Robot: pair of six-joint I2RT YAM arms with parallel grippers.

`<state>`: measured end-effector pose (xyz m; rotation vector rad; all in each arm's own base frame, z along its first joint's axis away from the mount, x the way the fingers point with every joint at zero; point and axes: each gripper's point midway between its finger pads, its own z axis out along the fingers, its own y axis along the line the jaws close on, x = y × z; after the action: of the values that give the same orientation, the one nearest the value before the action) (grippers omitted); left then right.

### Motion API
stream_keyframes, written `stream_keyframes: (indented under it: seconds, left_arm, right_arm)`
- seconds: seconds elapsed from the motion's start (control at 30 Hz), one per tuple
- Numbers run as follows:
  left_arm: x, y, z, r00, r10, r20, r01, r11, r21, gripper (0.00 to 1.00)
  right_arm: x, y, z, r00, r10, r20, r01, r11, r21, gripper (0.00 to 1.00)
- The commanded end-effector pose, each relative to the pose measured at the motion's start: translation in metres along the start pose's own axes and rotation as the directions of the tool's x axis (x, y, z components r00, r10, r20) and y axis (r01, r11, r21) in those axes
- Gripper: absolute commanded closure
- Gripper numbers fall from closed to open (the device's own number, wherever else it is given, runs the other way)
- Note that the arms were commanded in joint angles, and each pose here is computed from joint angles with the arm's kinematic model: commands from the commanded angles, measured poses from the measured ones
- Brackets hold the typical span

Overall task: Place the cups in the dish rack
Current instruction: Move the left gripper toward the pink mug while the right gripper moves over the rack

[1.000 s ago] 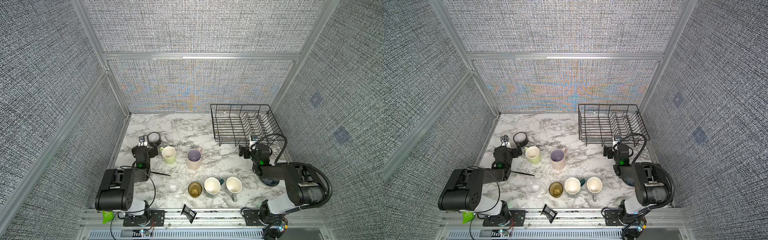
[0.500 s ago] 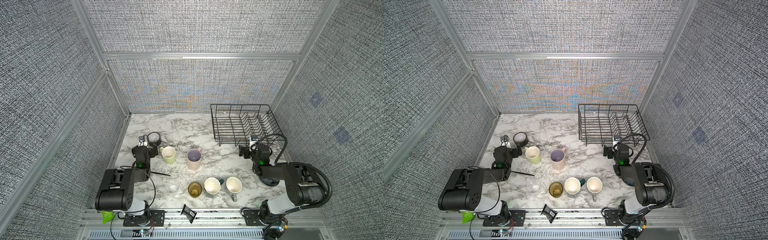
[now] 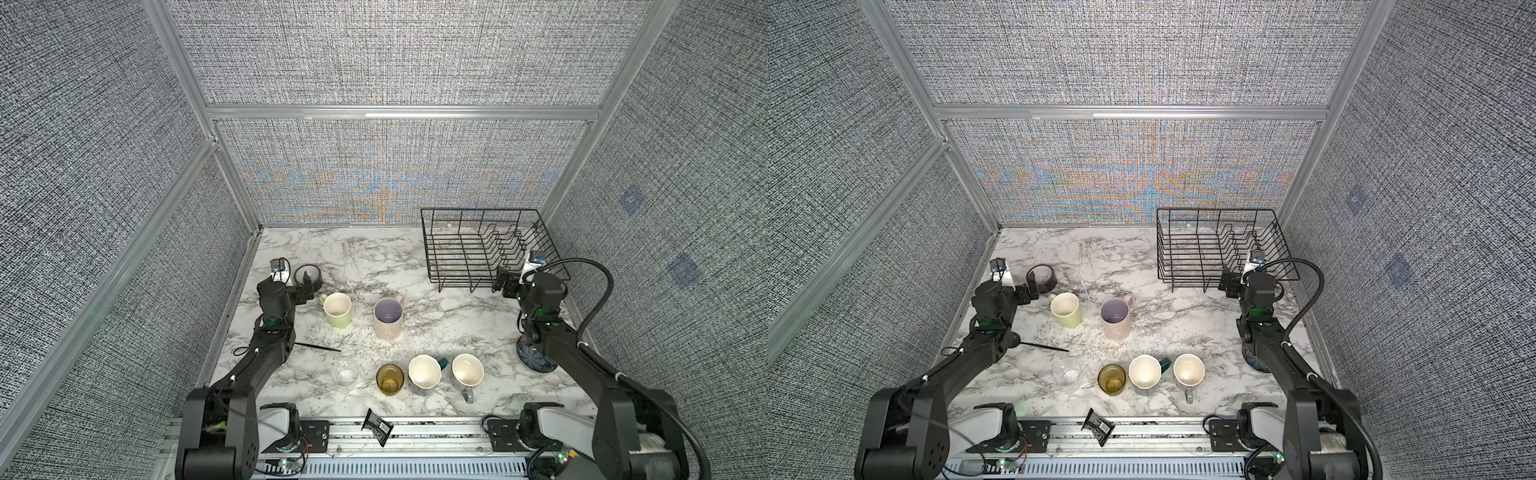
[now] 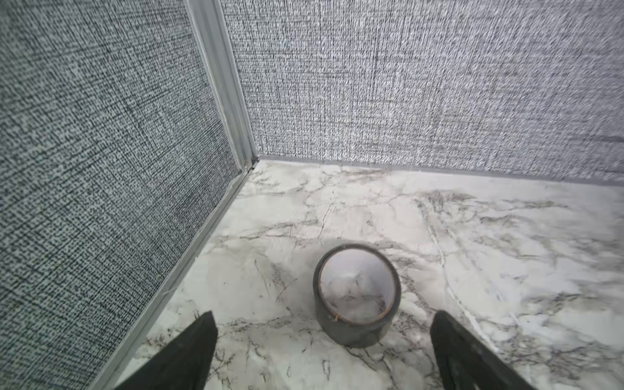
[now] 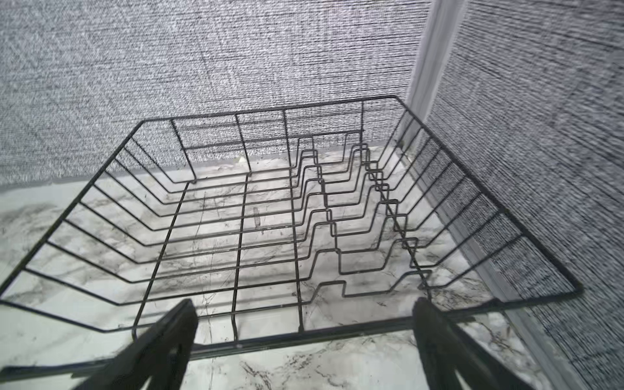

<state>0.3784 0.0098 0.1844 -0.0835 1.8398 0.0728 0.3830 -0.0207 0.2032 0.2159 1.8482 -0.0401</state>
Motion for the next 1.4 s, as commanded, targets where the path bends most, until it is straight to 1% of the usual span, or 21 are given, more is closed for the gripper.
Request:
stream_keyframes:
  seconds: [0.0, 0.03, 0.07, 0.23, 0.3, 0.4, 0.47, 0.5, 0.53, 0.57, 0.63, 0.67, 0.73, 0.77, 0.8, 0.87, 1.0, 1.1, 1.17, 1.27, 1.37]
  left_arm:
    - [0.017, -0.006, -0.019, 0.992, -0.04, -0.116, 0.045, 0.998, 0.042, 0.01]
    - [0.009, -0.007, -0.026, 0.995, -0.049, -0.092, 0.054, 0.997, 0.052, 0.01]
    - [0.0, -0.008, -0.033, 0.995, -0.065, -0.069, 0.069, 0.996, 0.057, 0.01]
    - [-0.034, 0.001, -0.065, 0.979, -0.202, -0.008, 0.202, 0.979, 0.029, 0.01]
    - [-0.045, 0.005, -0.074, 0.959, -0.282, 0.009, 0.282, 0.959, 0.015, 0.01]
    - [-0.055, 0.004, -0.09, 0.914, -0.405, -0.011, 0.405, 0.914, 0.026, 0.01]
    - [-0.06, 0.003, -0.099, 0.881, -0.474, -0.017, 0.474, 0.88, 0.035, 0.01]
    - [-0.057, 0.006, -0.101, 0.852, -0.522, -0.025, 0.523, 0.852, 0.015, 0.01]
    - [-0.052, 0.008, -0.103, 0.809, -0.587, -0.046, 0.587, 0.81, -0.01, 0.01]
    - [-0.048, 0.003, -0.104, 0.786, -0.612, -0.087, 0.614, 0.789, -0.003, 0.01]
    - [-0.055, -0.022, -0.102, 0.826, -0.53, -0.191, 0.555, 0.825, 0.11, 0.01]
    - [-0.054, -0.032, -0.101, 0.835, -0.49, -0.249, 0.532, 0.835, 0.141, 0.01]
    - [-0.047, -0.043, -0.1, 0.831, -0.438, -0.343, 0.511, 0.845, 0.159, 0.01]
    - [-0.046, -0.052, -0.1, 0.843, -0.386, -0.374, 0.482, 0.851, 0.209, 0.01]
    - [-0.046, -0.059, -0.1, 0.853, -0.349, -0.388, 0.463, 0.85, 0.253, 0.01]
    - [-0.047, -0.07, -0.103, 0.848, -0.321, -0.421, 0.466, 0.831, 0.304, 0.01]
    - [-0.039, -0.076, -0.1, 0.835, -0.315, -0.452, 0.481, 0.815, 0.322, 0.01]
    - [-0.033, -0.08, -0.098, 0.819, -0.306, -0.486, 0.494, 0.807, 0.324, 0.01]
    - [-0.03, -0.081, -0.099, 0.808, -0.295, -0.51, 0.495, 0.809, 0.316, 0.01]
    - [-0.024, -0.082, -0.098, 0.803, -0.278, -0.528, 0.491, 0.81, 0.32, 0.01]
    - [-0.017, -0.082, -0.099, 0.785, -0.256, -0.564, 0.484, 0.821, 0.303, 0.01]
  right_arm:
    - [0.022, -0.034, -0.019, 0.972, 0.202, -0.118, -0.173, 0.961, 0.215, 0.01]
    - [0.02, -0.036, -0.023, 0.963, 0.237, -0.132, -0.204, 0.953, 0.225, 0.01]
    - [0.017, -0.03, -0.023, 0.96, 0.232, -0.154, -0.202, 0.961, 0.191, 0.01]
    - [0.009, 0.0, 0.002, 0.944, 0.133, -0.302, -0.127, 0.991, 0.039, 0.01]
    - [0.015, 0.006, 0.015, 0.914, 0.088, -0.397, -0.088, 0.996, 0.02, 0.02]
    - [0.006, 0.016, 0.037, 0.887, -0.003, -0.461, -0.016, 0.999, -0.039, 0.07]
    - [0.004, 0.016, 0.052, 0.851, -0.055, -0.523, 0.037, 0.998, -0.044, 0.12]
    - [0.003, 0.014, 0.059, 0.834, -0.074, -0.547, 0.063, 0.997, -0.04, 0.14]
    - [0.001, 0.011, 0.068, 0.823, -0.093, -0.56, 0.093, 0.995, -0.029, 0.16]
    - [0.002, 0.009, 0.076, 0.813, -0.111, -0.571, 0.119, 0.993, -0.024, 0.18]
    - [0.003, 0.008, 0.091, 0.798, -0.136, -0.587, 0.141, 0.989, -0.039, 0.18]
    - [0.003, 0.007, 0.099, 0.791, -0.139, -0.596, 0.143, 0.989, -0.041, 0.19]
    - [0.007, 0.003, 0.109, 0.771, -0.144, -0.62, 0.148, 0.988, -0.045, 0.21]
    - [0.008, 0.001, 0.114, 0.765, -0.143, -0.628, 0.147, 0.988, -0.047, 0.22]
    - [0.01, 0.0, 0.117, 0.757, -0.143, -0.638, 0.142, 0.988, -0.053, 0.22]
    - [0.016, -0.004, 0.125, 0.735, -0.136, -0.664, 0.125, 0.99, -0.065, 0.22]
    - [0.034, -0.004, 0.14, 0.691, -0.151, -0.706, 0.097, 0.988, -0.116, 0.22]
    - [0.051, -0.004, 0.145, 0.634, -0.155, -0.758, 0.085, 0.988, -0.131, 0.22]
    - [0.059, -0.003, 0.148, 0.599, -0.161, -0.784, 0.077, 0.987, -0.144, 0.25]
    - [0.068, -0.003, 0.153, 0.577, -0.168, -0.799, 0.078, 0.985, -0.151, 0.27]
    - [0.074, -0.004, 0.155, 0.558, -0.188, -0.808, 0.088, 0.982, -0.168, 0.31]
